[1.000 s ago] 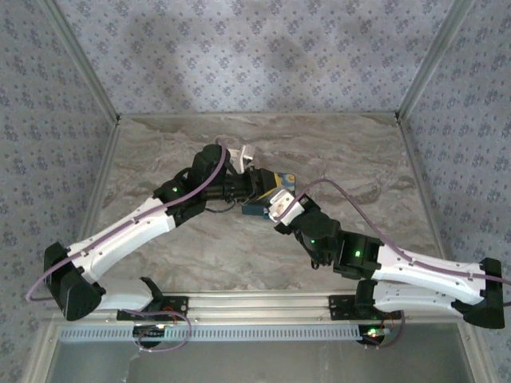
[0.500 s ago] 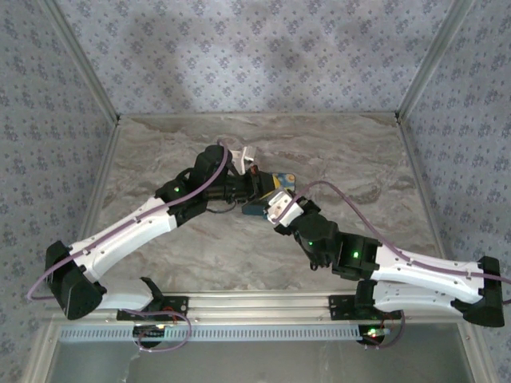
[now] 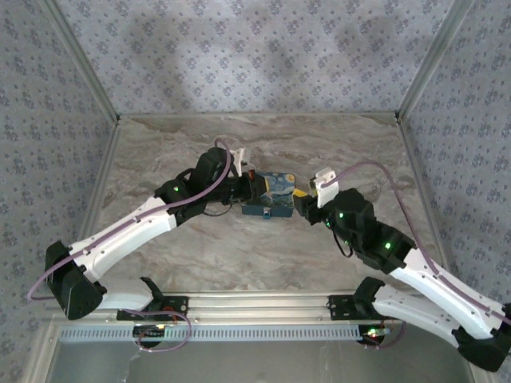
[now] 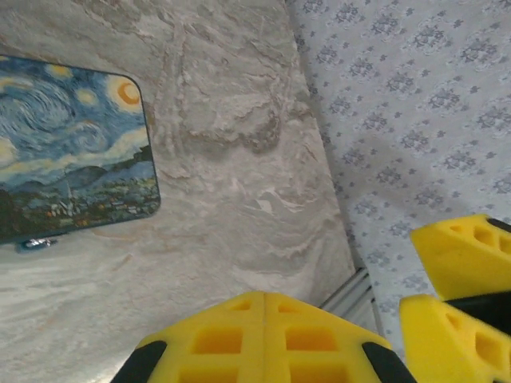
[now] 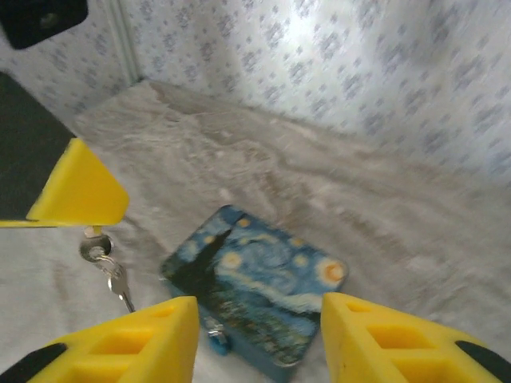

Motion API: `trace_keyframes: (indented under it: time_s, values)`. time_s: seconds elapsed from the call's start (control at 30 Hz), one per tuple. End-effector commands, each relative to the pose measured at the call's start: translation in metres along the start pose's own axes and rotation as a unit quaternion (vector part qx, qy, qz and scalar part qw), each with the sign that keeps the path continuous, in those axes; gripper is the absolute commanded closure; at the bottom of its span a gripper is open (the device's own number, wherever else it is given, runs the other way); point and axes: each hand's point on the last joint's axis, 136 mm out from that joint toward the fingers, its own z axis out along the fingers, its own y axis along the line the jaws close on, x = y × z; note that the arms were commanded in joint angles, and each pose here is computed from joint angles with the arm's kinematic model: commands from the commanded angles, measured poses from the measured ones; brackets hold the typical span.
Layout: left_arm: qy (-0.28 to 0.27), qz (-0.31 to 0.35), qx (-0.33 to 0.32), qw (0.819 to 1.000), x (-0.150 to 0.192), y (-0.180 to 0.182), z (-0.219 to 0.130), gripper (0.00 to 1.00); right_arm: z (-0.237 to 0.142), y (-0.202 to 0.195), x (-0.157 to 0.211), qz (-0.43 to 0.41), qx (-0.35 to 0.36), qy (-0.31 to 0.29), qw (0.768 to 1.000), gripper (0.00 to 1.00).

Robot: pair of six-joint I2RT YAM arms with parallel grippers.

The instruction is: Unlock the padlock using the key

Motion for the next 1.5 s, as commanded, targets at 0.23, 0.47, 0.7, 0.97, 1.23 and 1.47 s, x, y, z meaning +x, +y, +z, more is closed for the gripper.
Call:
trace_keyframes:
  time_s: [0.23, 0.47, 0.7, 0.97, 1.23, 1.47]
  values:
    - [-0.078, 0.070, 0.075, 0.992, -0.024, -0.036, -0.026, 1.00, 0.012, 0.044, -0.034, 0.301, -0.298, -0.010, 0.906, 0.55]
    - [-0.106, 0.083, 0.138, 0.981, -0.023, -0.062, -0.037, 1.00, 0.010, 0.053, -0.053, 0.350, -0.360, -0.047, 0.863, 0.42]
    - [-0.113, 0.082, 0.181, 0.973, -0.023, -0.083, -0.044, 1.00, 0.006, 0.058, -0.056, 0.353, -0.380, -0.058, 0.853, 0.49]
    - [-0.122, 0.083, 0.199, 0.969, -0.023, -0.091, -0.050, 1.00, -0.004, 0.068, -0.064, 0.338, -0.402, -0.064, 0.849, 0.61]
    - [-0.120, 0.084, 0.212, 0.966, -0.020, -0.096, -0.050, 1.00, -0.004, 0.069, -0.065, 0.332, -0.400, -0.069, 0.852, 0.86]
    - [-0.125, 0.085, 0.215, 0.965, -0.018, -0.096, -0.056, 1.00, -0.006, 0.067, -0.062, 0.315, -0.390, -0.074, 0.862, 1.00]
